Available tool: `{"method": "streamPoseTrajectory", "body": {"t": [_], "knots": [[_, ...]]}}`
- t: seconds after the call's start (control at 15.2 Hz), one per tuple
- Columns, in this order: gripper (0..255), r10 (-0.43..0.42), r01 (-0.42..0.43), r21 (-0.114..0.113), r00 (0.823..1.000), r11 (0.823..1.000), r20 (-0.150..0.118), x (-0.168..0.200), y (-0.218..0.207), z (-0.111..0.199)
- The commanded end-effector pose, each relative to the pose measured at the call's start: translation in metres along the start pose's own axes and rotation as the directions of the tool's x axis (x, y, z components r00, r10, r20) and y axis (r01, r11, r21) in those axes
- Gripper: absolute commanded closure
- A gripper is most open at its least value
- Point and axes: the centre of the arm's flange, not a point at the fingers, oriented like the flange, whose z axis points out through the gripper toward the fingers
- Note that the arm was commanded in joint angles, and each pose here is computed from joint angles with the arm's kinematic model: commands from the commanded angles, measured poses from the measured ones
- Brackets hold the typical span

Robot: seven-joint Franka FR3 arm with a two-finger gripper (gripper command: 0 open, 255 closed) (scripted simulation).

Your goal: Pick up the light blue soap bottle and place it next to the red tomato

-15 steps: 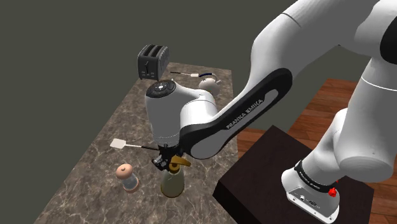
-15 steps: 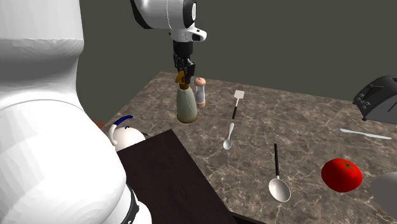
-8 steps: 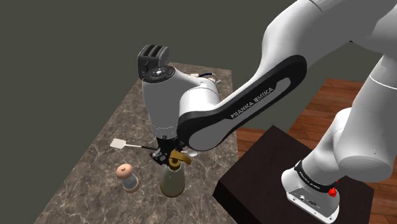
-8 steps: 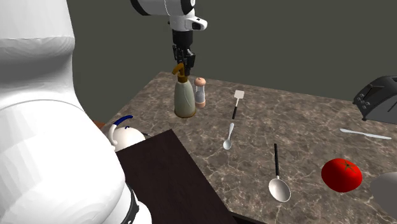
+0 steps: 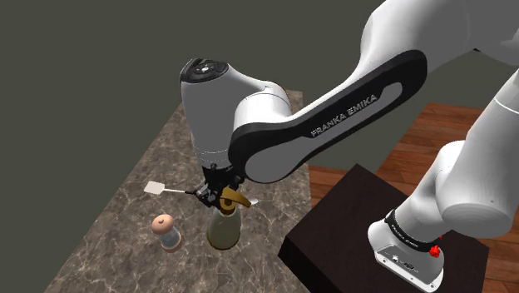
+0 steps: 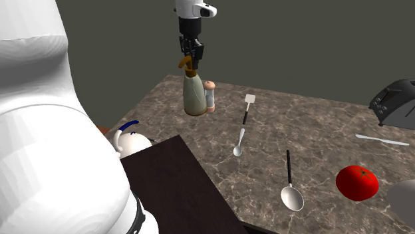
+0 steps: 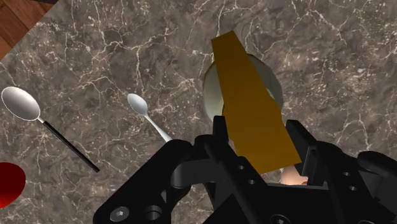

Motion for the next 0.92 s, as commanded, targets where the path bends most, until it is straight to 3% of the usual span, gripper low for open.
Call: {"method": "streamPoseTrajectory", "body": {"t": [0.0,0.86], "knots": [[255,0.0,0.0,0.0,1.0,1.0,0.0,0.0,0.001,-0.011],[255,0.0,0.0,0.0,1.0,1.0,0.0,-0.003,0.003,-0.08]]}}
